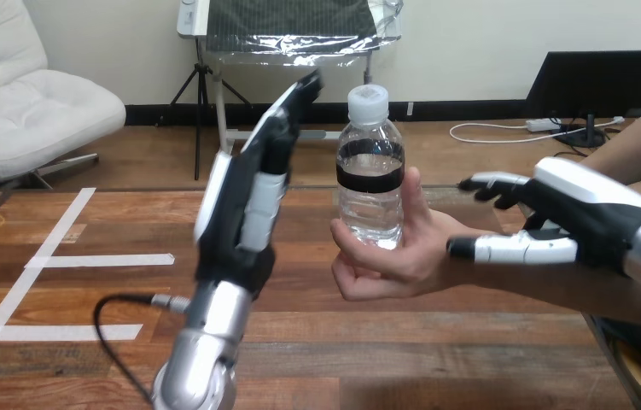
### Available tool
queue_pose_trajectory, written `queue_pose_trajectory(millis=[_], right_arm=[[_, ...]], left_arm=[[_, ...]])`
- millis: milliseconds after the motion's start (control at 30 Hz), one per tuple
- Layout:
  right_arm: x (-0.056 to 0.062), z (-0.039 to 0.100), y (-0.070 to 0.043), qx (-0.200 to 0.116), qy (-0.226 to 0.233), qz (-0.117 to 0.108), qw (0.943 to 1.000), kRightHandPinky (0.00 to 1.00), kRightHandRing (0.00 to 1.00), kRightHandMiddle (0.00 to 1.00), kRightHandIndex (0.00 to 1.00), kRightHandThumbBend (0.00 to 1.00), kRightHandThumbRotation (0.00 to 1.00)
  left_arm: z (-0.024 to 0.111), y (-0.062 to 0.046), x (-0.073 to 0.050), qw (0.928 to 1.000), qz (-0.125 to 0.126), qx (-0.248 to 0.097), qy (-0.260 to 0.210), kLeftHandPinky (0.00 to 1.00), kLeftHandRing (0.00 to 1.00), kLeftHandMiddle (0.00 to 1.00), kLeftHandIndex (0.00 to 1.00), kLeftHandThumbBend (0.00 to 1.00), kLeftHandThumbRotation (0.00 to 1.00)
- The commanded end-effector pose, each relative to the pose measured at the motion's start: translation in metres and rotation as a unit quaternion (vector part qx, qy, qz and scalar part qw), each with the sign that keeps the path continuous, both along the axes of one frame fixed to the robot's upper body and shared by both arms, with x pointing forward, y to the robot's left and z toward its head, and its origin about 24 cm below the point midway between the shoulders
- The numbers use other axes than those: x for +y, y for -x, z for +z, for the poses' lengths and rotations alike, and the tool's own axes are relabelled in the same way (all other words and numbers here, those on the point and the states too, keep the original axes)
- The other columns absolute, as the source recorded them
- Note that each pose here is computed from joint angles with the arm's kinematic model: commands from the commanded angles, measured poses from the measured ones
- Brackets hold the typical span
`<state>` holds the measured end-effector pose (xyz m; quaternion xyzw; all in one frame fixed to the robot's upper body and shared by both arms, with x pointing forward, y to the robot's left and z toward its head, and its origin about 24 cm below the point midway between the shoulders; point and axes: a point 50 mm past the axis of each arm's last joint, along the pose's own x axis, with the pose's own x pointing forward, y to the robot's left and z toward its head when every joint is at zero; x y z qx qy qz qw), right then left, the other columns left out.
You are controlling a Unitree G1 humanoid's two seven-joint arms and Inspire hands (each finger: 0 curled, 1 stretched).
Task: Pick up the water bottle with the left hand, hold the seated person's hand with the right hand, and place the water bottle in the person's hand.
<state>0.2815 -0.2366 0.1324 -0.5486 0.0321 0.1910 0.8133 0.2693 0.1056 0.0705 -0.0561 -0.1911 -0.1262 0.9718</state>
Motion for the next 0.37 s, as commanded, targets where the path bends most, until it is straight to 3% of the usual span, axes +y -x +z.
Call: queue_pose_trajectory(millis=[0,167,333], right_arm=[[0.002,0.016,0.002,-0.094,-0.066,-0.012,0.9933,0.66,0.87,0.9,0.93,0.95,0.99],[0.003,0.015,0.006,-0.113,-0.125,-0.019,0.9855,0.72,0.9,0.93,0.95,0.89,1.0],[0.006,0.015,0.012,-0.148,-0.19,-0.023,0.9704,0.76,0.91,0.94,0.95,0.86,1.0]], left_arm=[[0.026,0.003,-0.002,0.9984,-0.001,-0.049,0.029,1.0,0.99,0.92,0.87,0.8,1.0],[0.03,0.009,0.002,0.998,0.005,-0.056,0.031,1.0,0.96,0.91,0.87,0.77,1.0],[0.037,0.016,0.008,0.9973,0.013,-0.059,0.042,1.0,0.94,0.89,0.86,0.78,1.0]])
